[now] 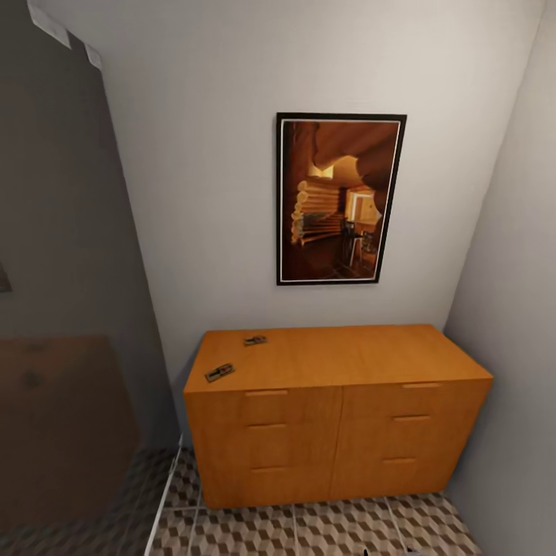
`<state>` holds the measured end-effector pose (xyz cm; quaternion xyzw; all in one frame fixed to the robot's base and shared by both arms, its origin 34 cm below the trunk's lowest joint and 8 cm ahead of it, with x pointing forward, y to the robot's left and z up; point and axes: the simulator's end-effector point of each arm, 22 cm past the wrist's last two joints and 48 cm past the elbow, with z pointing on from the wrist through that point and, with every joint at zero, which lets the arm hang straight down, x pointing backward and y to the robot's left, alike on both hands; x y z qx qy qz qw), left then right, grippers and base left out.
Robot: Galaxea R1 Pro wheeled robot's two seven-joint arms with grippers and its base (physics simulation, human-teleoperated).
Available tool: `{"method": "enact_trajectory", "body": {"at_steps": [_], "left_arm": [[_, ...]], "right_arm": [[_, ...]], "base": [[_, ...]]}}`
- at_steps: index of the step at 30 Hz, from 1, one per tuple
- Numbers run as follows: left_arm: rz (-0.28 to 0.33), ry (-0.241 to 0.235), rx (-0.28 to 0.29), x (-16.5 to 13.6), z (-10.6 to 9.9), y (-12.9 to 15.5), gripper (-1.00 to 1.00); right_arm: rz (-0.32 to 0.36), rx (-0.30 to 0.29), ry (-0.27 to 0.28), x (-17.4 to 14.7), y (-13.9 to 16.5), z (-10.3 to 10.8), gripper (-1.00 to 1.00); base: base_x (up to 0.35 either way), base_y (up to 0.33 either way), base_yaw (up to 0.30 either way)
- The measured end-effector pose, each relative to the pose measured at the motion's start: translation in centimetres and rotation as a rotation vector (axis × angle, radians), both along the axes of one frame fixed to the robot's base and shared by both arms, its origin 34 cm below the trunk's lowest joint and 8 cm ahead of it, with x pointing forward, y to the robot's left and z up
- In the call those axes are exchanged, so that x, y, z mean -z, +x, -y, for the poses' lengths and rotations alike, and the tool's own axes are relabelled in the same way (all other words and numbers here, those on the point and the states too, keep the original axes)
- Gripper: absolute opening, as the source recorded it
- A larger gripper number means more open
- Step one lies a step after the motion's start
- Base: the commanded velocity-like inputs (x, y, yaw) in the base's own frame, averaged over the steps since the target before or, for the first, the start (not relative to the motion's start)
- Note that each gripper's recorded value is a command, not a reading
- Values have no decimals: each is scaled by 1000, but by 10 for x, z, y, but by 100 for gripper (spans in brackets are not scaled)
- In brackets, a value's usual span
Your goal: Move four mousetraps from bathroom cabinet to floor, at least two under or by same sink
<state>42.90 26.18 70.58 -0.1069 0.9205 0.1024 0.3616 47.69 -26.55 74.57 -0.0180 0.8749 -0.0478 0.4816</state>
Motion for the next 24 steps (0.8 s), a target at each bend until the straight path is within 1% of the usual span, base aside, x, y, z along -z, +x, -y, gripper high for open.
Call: {"method": "enact_trajectory", "body": {"at_steps": [12, 17, 21, 24], "left_arm": [[-10, 0, 1, 2, 0, -2, 100], [-11, -1, 0, 2, 1, -2, 100], [-11, -1, -1, 2, 1, -2, 100], [-11, 1, -2, 2, 0, -2, 100]], "right_arm": [[0, -2, 1, 0, 0, 0, 100], [-1, -1, 0, 0, 0, 0, 100], [-1, 0, 0, 0, 0, 0, 100], [-1, 0, 0, 0, 0, 0, 100]], "base": [[319, 0, 14], [171, 0, 205], [49, 0, 268], [17, 0, 171]]}}
